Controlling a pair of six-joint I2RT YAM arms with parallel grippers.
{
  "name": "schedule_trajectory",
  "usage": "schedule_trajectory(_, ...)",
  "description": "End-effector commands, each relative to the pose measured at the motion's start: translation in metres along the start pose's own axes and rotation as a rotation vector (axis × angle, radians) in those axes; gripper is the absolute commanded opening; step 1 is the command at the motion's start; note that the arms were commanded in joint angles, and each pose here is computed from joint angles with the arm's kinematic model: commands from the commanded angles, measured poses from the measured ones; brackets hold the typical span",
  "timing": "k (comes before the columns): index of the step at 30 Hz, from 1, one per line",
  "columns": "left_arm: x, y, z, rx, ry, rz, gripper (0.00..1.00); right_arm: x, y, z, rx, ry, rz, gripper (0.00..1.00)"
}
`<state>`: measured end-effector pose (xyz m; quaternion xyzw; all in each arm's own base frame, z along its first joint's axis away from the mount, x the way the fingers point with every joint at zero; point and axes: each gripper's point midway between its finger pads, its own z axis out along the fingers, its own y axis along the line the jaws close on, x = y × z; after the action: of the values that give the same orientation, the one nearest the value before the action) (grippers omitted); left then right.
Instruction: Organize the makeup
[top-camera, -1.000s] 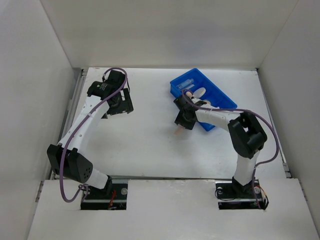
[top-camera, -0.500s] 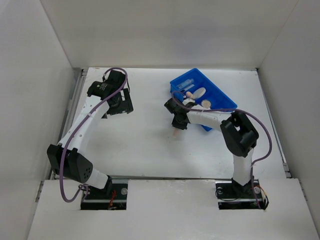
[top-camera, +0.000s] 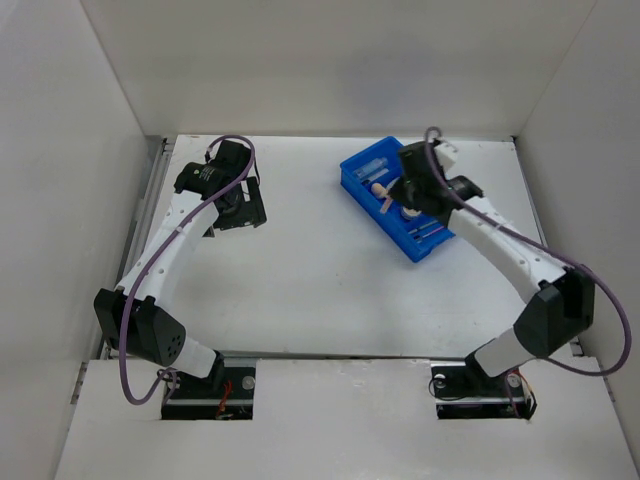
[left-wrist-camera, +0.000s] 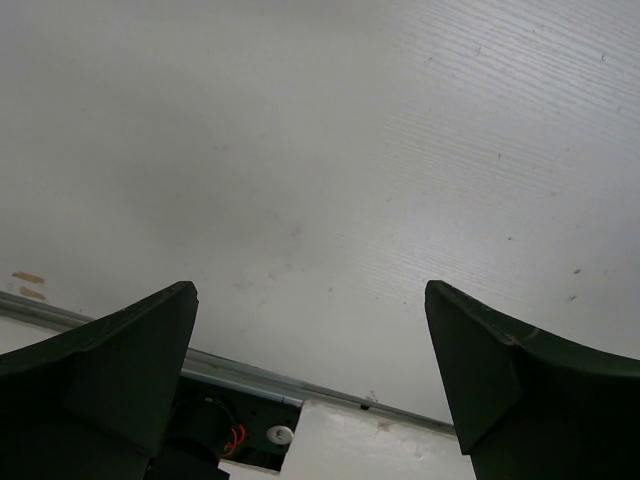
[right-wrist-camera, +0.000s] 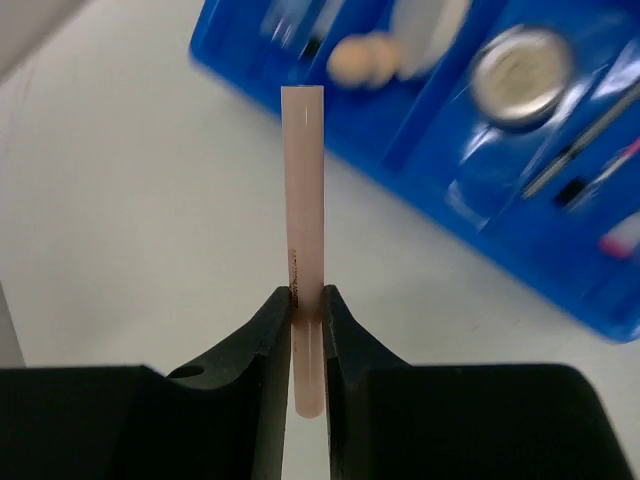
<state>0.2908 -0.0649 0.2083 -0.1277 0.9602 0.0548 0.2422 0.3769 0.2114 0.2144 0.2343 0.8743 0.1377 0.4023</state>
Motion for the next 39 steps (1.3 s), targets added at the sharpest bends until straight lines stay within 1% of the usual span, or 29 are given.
schedule_trajectory(1, -0.005, 0.008, -0.012, -0.002, -0.037, -0.003, 0.96, -0.041, -0.057, 0.019, 0.105, -0.051, 0.064, 0.12)
schedule_trajectory(5, -0.005, 0.008, -0.012, -0.002, -0.037, -0.003, 0.96, -0.062, -0.105, 0.035, 0.186, -0.059, 0.119, 0.12)
schedule_trajectory(9, -0.007, 0.006, -0.012, 0.002, -0.045, -0.006, 0.96, -0.067, -0.146, 0.054, 0.271, -0.051, 0.150, 0.12)
schedule_trajectory(12, -0.007, 0.006, -0.012, 0.002, -0.045, -0.006, 0.96, -0.067, -0.160, 0.063, 0.293, -0.040, 0.149, 0.12)
schedule_trajectory(15, -0.009, 0.005, -0.011, 0.002, -0.043, -0.005, 0.96, -0.060, -0.165, 0.071, 0.313, -0.019, 0.143, 0.15)
schedule_trajectory(18, -0.010, 0.002, -0.010, 0.009, -0.039, -0.005, 0.96, -0.063, -0.165, 0.073, 0.320, -0.026, 0.133, 0.33)
schedule_trajectory(19, -0.010, 0.002, -0.010, 0.010, -0.039, -0.005, 0.96, -0.065, -0.164, 0.071, 0.319, -0.027, 0.133, 0.41)
schedule_trajectory(20, -0.010, 0.001, -0.008, 0.005, -0.031, -0.003, 0.96, -0.069, -0.161, 0.071, 0.313, -0.034, 0.135, 0.57)
schedule_trajectory(22, -0.010, 0.002, -0.010, 0.005, -0.031, -0.003, 0.96, -0.072, -0.160, 0.065, 0.312, -0.033, 0.125, 0.71)
schedule_trajectory(23, -0.010, 0.002, -0.010, 0.005, -0.031, -0.003, 0.96, -0.083, -0.155, 0.057, 0.295, -0.067, 0.118, 0.82)
schedule_trajectory(24, -0.013, 0.001, -0.012, 0.009, -0.039, -0.005, 0.96, -0.086, -0.155, 0.051, 0.299, -0.075, 0.109, 0.88)
schedule_trajectory(25, -0.013, 0.001, -0.012, 0.010, -0.039, -0.005, 0.96, -0.093, -0.153, 0.044, 0.298, -0.092, 0.111, 0.91)
schedule_trajectory(27, -0.014, 0.002, -0.015, 0.011, -0.041, -0.006, 0.96, -0.116, -0.152, 0.021, 0.313, -0.172, 0.107, 0.98)
schedule_trajectory(28, -0.018, 0.002, -0.017, 0.009, -0.056, -0.010, 0.96, -0.120, -0.157, 0.011, 0.342, -0.186, 0.104, 1.00)
schedule_trajectory(29, -0.018, 0.002, -0.017, 0.009, -0.056, -0.010, 0.96, -0.131, -0.167, 0.000, 0.400, -0.242, 0.101, 1.00)
schedule_trajectory(31, -0.025, 0.003, -0.026, 0.018, -0.091, -0.022, 0.97, -0.144, -0.180, -0.030, 0.475, -0.312, 0.111, 1.00)
schedule_trajectory(32, -0.030, 0.007, -0.032, 0.009, -0.119, -0.030, 0.97, -0.154, -0.196, -0.044, 0.555, -0.377, 0.120, 1.00)
schedule_trajectory(33, -0.032, 0.010, -0.035, 0.003, -0.134, -0.035, 0.97, -0.159, -0.201, -0.056, 0.588, -0.413, 0.127, 1.00)
schedule_trajectory(34, -0.038, 0.012, -0.043, 0.014, -0.180, -0.052, 0.99, -0.162, -0.208, -0.069, 0.618, -0.443, 0.136, 1.00)
schedule_trajectory(35, -0.043, 0.016, -0.048, 0.005, -0.216, -0.055, 0.99, -0.160, -0.216, -0.079, 0.661, -0.447, 0.127, 1.00)
schedule_trajectory(36, -0.047, 0.018, -0.053, 0.011, -0.245, -0.067, 0.99, -0.164, -0.226, -0.089, 0.707, -0.482, 0.135, 1.00)
schedule_trajectory(39, -0.056, 0.023, -0.066, 0.029, -0.324, -0.091, 0.99, -0.167, -0.235, -0.115, 0.741, -0.531, 0.150, 1.00)
